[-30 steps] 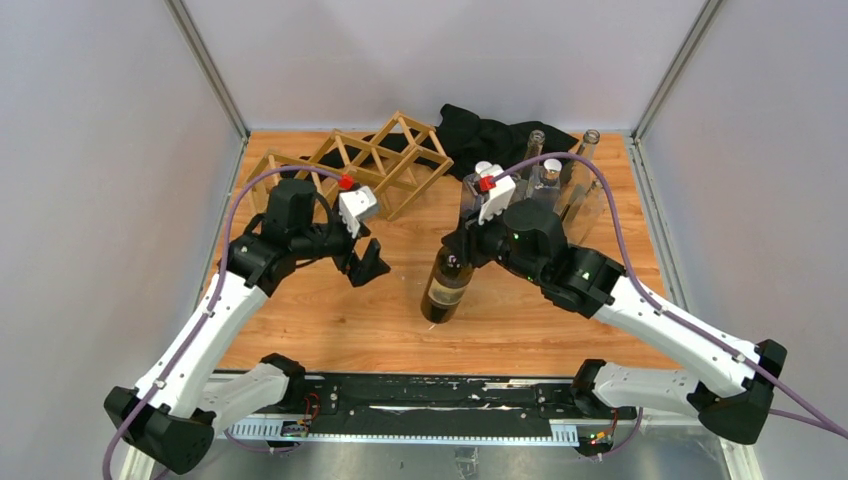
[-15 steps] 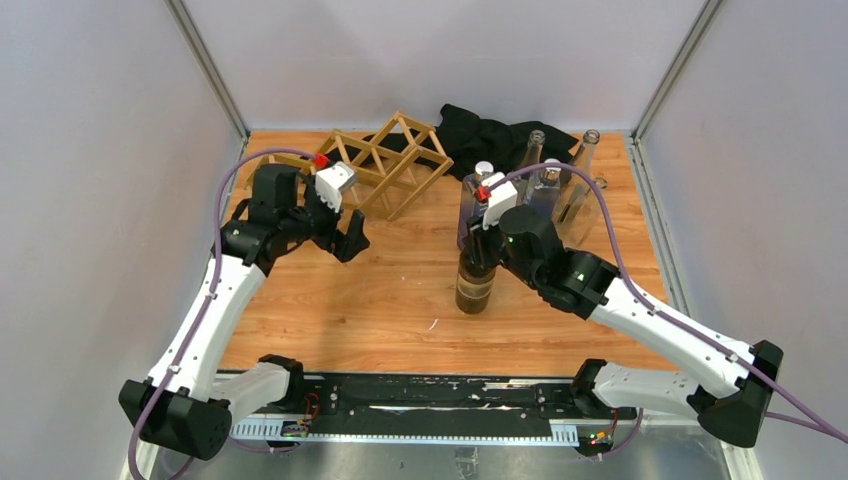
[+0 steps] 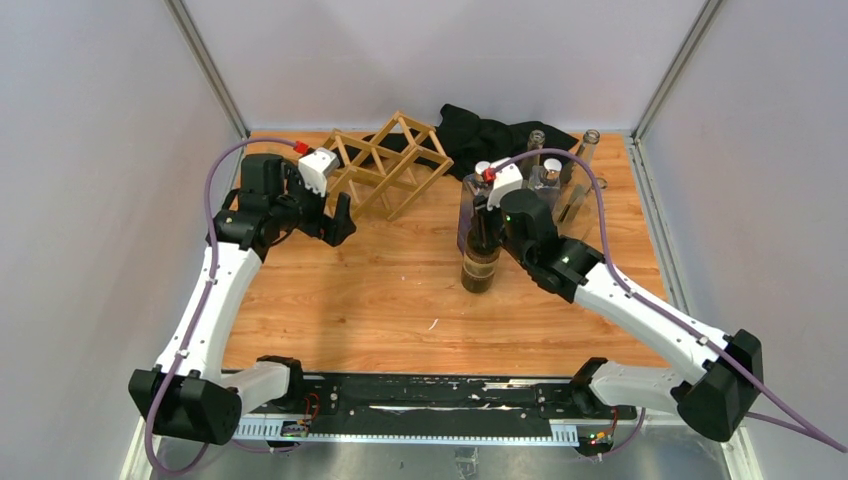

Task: Take the wine bottle off the wine rack

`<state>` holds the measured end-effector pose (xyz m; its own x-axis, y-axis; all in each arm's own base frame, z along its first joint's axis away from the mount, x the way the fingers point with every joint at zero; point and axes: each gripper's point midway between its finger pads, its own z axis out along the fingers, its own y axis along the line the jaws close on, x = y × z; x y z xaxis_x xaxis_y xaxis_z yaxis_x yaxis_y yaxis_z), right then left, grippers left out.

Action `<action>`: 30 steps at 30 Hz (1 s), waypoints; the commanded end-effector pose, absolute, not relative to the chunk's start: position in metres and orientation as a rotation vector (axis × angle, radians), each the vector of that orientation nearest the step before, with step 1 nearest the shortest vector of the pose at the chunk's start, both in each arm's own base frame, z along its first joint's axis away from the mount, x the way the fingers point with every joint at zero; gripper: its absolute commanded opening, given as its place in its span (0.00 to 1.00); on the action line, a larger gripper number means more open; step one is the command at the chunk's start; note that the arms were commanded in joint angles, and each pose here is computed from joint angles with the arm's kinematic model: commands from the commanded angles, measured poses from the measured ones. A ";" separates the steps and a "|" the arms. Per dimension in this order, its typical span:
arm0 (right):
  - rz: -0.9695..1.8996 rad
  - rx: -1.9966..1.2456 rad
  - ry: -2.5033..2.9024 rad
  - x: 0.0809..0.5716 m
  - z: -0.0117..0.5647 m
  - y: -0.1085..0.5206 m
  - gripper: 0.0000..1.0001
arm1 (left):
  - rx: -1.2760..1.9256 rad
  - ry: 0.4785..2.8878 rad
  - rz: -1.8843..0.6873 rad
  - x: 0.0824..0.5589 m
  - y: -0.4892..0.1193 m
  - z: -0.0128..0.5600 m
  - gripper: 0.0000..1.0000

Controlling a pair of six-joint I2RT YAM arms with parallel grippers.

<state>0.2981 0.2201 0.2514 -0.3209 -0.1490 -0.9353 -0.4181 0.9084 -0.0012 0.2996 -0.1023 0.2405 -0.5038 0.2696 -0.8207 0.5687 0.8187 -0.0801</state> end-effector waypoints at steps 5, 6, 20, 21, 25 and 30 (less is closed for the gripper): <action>0.309 -0.375 1.757 0.325 0.281 0.228 0.00 | 0.598 2.097 -0.399 0.304 -0.097 0.236 1.00; 0.308 -0.375 1.755 0.326 0.280 0.229 0.00 | 0.611 2.098 -0.401 0.303 -0.097 0.234 1.00; 0.308 -0.422 1.770 0.330 0.268 0.237 0.16 | 0.635 2.072 -0.401 0.302 -0.098 0.228 1.00; 0.312 -0.421 1.767 0.328 0.269 0.236 0.23 | 0.639 2.071 -0.400 0.301 -0.098 0.227 1.00; 0.328 -0.428 1.761 0.322 0.272 0.234 0.57 | 0.645 2.066 -0.394 0.301 -0.097 0.226 1.00; 0.346 -0.439 1.786 0.314 0.273 0.232 0.85 | 0.648 2.063 -0.392 0.301 -0.097 0.225 1.00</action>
